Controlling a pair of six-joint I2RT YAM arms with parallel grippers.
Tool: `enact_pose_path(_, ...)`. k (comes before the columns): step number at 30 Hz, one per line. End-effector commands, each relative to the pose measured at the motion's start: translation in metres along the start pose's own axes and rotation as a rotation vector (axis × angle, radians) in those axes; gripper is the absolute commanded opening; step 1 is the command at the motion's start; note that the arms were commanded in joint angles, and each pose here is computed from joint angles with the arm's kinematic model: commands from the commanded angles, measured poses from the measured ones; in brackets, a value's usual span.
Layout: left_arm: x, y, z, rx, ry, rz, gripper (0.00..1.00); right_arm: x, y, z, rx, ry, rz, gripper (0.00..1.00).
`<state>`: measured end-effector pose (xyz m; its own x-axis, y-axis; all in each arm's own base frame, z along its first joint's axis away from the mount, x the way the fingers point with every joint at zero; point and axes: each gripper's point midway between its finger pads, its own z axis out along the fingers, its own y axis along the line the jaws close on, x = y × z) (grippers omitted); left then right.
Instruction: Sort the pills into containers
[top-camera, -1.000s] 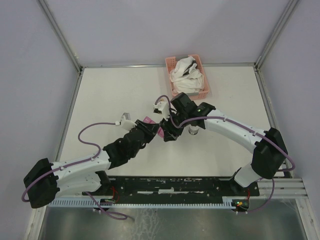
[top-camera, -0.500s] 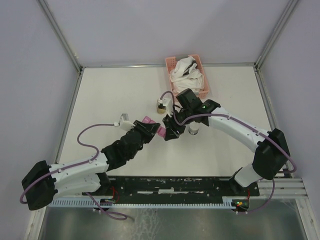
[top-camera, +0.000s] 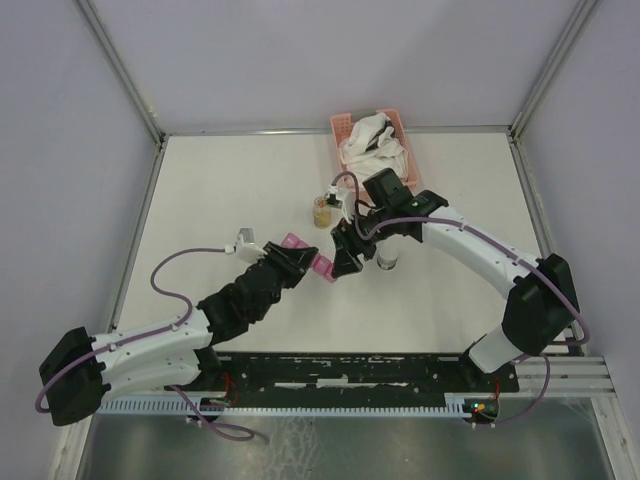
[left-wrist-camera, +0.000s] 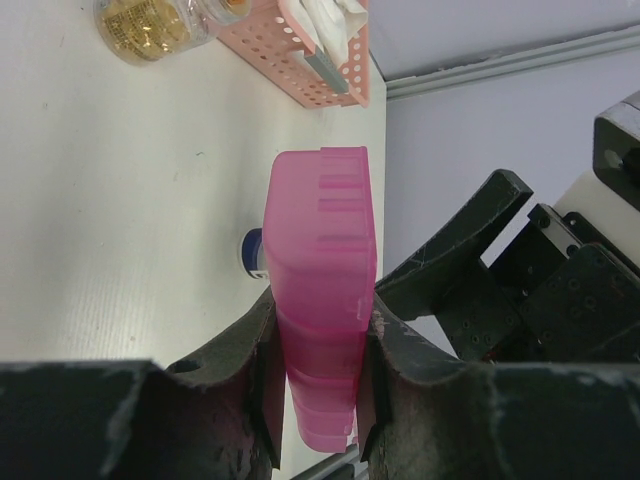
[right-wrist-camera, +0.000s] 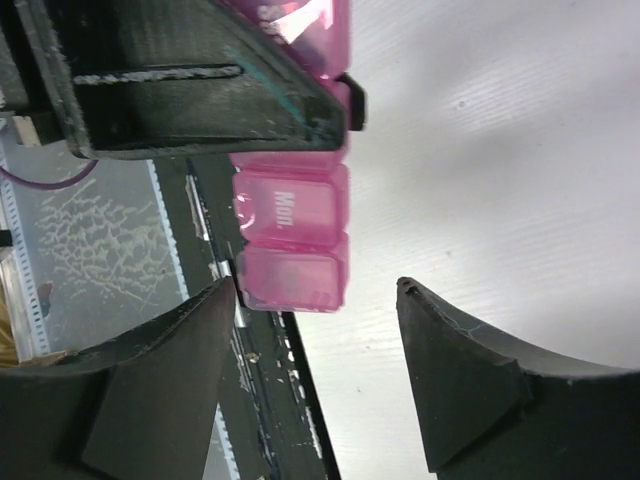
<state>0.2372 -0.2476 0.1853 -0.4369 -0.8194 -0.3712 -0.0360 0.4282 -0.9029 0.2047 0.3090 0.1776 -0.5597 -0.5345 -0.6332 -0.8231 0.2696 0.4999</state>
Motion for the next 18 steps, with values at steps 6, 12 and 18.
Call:
enact_pose_path(6, -0.006, -0.002, -0.003, 0.021, -0.02, 0.034, 0.03, -0.024, -0.016, -0.033, 0.167, -0.086, -0.099, 0.77)
enact_pose_path(12, -0.008, 0.008, 0.001, -0.04, -0.046, 0.004, 0.03, -0.022, 0.017, -0.02, 0.142, -0.086, -0.257, 0.89)
enact_pose_path(18, -0.006, 0.004, 0.003, -0.041, -0.037, 0.0, 0.03, -0.009, 0.003, 0.001, 0.218, 0.011, -0.271, 0.87)
